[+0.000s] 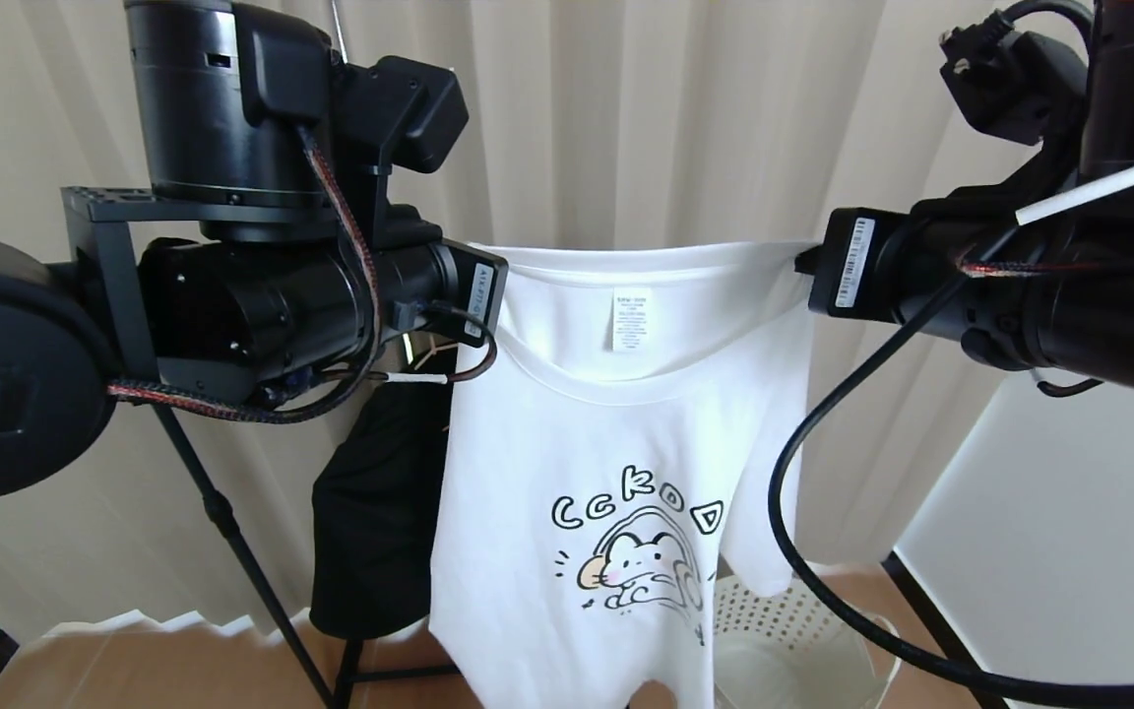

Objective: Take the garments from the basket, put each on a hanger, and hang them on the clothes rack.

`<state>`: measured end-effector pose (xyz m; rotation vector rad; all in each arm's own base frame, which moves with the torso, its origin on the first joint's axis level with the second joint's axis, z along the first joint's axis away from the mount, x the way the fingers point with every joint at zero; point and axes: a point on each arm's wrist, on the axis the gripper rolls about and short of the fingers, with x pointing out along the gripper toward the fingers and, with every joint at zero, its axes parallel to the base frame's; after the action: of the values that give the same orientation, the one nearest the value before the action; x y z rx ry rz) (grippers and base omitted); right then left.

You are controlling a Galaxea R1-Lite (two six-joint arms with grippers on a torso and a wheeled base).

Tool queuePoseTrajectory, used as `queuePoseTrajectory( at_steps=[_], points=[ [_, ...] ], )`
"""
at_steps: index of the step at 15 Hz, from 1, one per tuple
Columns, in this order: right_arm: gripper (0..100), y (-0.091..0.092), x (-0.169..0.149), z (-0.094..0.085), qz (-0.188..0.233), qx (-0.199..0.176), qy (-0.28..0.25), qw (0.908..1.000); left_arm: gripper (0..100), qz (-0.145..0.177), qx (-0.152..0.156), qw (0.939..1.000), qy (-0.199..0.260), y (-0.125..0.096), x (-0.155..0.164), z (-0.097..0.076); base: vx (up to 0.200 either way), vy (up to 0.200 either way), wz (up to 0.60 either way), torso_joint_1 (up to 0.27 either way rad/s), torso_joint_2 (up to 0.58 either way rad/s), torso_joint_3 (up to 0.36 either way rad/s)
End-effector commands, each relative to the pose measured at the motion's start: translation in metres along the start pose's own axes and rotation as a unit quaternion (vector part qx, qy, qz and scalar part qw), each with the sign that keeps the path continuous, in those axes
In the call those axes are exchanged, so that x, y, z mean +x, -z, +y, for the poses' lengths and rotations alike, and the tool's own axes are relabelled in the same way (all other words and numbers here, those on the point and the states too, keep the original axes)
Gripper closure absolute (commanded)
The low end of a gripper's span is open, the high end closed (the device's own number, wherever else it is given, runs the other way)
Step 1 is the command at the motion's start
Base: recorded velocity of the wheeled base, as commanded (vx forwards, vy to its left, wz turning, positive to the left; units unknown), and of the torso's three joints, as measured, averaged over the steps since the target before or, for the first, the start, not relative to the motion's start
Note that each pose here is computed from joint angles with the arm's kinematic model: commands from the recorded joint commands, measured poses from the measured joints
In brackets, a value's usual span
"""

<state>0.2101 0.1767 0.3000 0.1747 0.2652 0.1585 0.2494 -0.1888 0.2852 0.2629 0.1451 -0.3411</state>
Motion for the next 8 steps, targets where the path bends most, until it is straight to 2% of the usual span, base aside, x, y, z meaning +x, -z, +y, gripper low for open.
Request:
queuePoseTrajectory(
  at_steps=[1, 4, 6, 8],
  points=[
    [100, 0.01, -0.007, -0.005, 0.013, -0.045, 0.0, 0.9989, 100, 0.007, 0.012, 0.9999, 0.005, 0.004, 0.011, -0.004, 0.0, 0.0, 0.0, 0.0, 0.0, 0.0],
    [100, 0.026, -0.018, -0.001, 0.035, -0.099, -0.021, 0.9943, 100, 0.007, 0.015, 0.9996, 0.022, 0.005, 0.037, -0.01, 0.0, 0.0, 0.0, 0.0, 0.0, 0.0],
    [100, 0.04, -0.034, -0.004, 0.066, -0.162, -0.038, 0.9838, 100, -0.004, 0.024, 0.9986, 0.047, 0.001, 0.048, -0.013, 0.0, 0.0, 0.0, 0.0, 0.0, 0.0],
    [100, 0.05, -0.042, 0.003, 0.077, -0.187, -0.063, 0.9774, 100, -0.007, 0.03, 0.9969, 0.072, 0.002, 0.055, -0.013, 0.0, 0.0, 0.0, 0.0, 0.0, 0.0]
  ],
)
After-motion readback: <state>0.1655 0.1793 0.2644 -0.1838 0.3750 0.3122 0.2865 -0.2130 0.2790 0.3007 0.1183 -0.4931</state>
